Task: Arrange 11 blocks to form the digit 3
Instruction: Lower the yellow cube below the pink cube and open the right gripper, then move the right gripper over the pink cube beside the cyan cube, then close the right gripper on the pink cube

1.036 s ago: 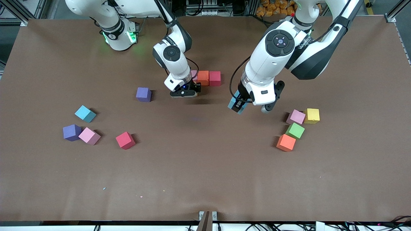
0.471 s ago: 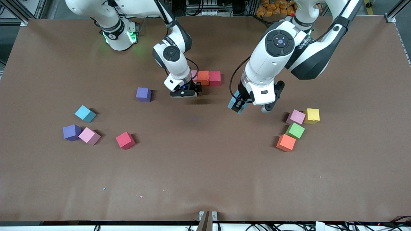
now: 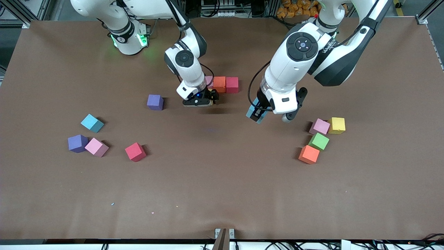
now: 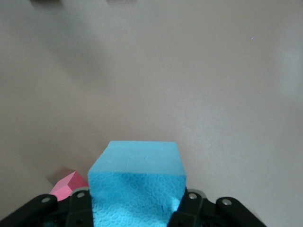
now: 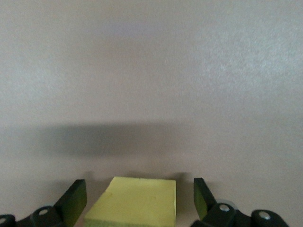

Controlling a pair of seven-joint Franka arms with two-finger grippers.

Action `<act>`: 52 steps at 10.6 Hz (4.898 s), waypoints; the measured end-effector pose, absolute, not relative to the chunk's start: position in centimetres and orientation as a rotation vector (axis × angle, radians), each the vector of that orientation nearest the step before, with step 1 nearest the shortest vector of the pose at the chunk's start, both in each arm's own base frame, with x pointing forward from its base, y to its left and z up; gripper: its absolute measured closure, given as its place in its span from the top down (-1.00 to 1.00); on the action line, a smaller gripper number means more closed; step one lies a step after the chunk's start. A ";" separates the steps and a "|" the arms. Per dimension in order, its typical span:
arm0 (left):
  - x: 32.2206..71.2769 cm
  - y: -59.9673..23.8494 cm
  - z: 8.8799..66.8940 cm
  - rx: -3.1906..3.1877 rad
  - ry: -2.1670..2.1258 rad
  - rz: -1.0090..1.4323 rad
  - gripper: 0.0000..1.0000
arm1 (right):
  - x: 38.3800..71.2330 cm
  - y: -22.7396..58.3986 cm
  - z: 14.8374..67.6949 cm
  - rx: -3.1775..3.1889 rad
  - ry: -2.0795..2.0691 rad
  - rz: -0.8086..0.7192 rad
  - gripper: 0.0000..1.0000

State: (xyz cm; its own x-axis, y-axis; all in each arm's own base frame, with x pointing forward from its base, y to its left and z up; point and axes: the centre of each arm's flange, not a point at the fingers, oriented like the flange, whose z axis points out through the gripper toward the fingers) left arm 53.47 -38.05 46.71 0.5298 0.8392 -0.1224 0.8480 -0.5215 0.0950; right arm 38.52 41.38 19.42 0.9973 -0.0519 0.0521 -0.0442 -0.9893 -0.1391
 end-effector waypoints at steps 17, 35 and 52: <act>53.6 -37.9 46.7 2.618 1.460 -0.091 0.12 | 61.7 16.7 30.9 -3.004 -0.462 -0.218 1.00; 53.9 -37.4 46.8 2.611 1.469 -0.089 0.12 | 64.5 10.9 20.0 -2.998 -0.784 -0.128 1.00; 53.9 -37.4 46.8 2.610 1.470 -0.089 0.12 | 63.5 11.4 18.9 -2.991 -0.793 -0.106 0.37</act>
State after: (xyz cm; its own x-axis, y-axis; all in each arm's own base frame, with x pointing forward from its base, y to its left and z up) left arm 53.93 -37.41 46.78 0.5197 0.8456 -0.1219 0.8541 -0.5110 0.0967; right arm 63.48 11.41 18.89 0.8664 0.4932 0.0776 0.4963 -0.8678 -0.0259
